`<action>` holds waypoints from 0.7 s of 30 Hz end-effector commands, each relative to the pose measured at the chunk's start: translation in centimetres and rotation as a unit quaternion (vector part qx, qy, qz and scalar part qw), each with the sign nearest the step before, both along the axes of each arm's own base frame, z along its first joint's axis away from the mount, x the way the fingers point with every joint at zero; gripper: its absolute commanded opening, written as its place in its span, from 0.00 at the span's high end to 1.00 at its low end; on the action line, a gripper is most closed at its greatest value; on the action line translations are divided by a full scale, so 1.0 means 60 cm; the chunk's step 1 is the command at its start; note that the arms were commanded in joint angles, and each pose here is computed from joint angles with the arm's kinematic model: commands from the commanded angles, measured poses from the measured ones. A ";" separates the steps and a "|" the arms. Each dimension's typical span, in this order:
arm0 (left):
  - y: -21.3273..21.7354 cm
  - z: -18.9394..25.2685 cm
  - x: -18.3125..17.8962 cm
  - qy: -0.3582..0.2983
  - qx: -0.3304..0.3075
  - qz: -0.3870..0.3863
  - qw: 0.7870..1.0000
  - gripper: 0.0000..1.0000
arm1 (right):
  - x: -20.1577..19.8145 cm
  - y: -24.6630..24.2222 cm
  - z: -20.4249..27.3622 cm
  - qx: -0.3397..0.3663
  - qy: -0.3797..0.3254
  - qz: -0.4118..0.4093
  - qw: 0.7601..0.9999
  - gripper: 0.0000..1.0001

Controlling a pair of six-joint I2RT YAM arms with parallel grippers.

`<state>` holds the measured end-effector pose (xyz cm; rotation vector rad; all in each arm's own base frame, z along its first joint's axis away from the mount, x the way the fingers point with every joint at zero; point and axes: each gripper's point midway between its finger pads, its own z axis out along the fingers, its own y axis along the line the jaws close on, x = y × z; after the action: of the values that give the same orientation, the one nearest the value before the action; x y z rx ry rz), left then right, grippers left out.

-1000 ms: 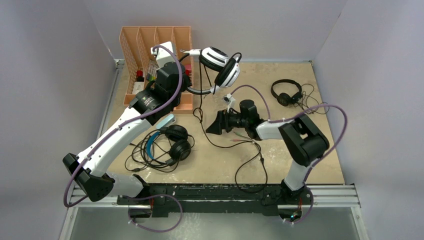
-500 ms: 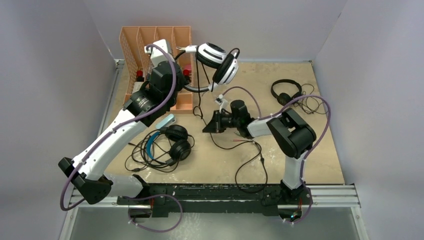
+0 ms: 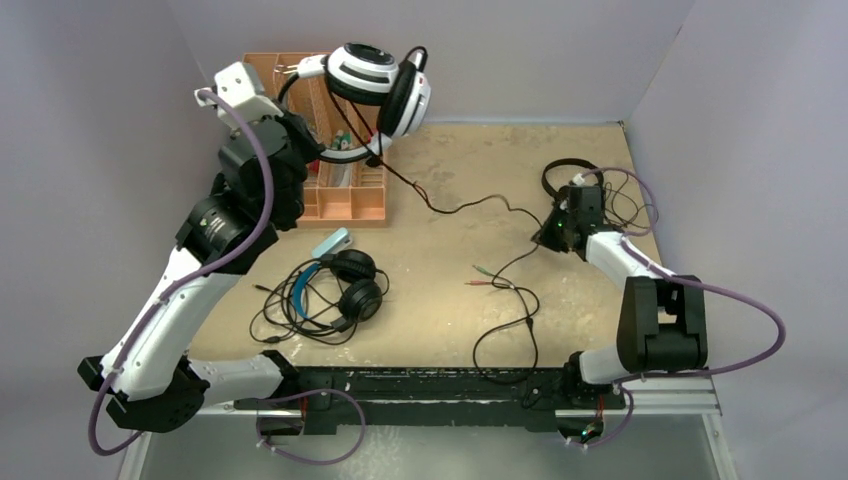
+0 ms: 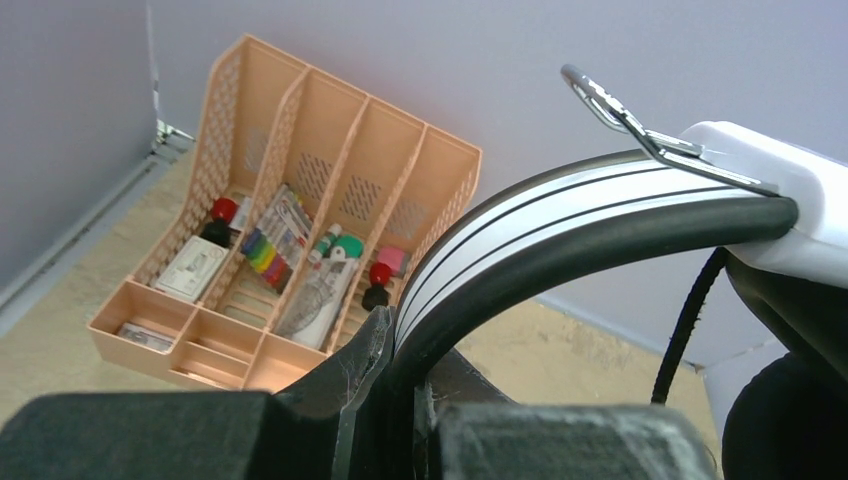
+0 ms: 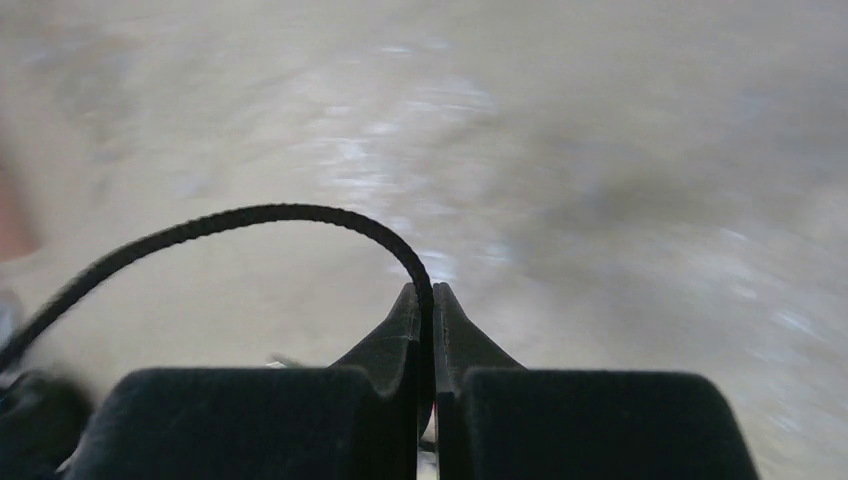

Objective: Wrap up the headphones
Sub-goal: Wrap the headphones cable around the headphones.

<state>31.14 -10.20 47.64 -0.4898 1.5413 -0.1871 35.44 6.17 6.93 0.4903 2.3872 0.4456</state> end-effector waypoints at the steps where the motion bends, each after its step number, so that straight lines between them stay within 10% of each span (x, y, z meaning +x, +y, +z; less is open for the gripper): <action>1: 0.059 0.085 -0.036 -0.061 -0.044 0.049 0.996 1.00 | -0.061 -0.108 -0.041 -0.078 0.088 -0.110 0.987 1.00; 21: -0.112 0.124 -0.028 -0.069 -0.162 -0.195 0.965 1.00 | -0.042 -0.091 -0.036 -0.050 0.055 -0.046 0.996 0.97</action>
<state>30.12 -13.36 48.96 -0.4063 1.6063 -0.4123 32.74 0.96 4.37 0.5993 2.4581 0.2755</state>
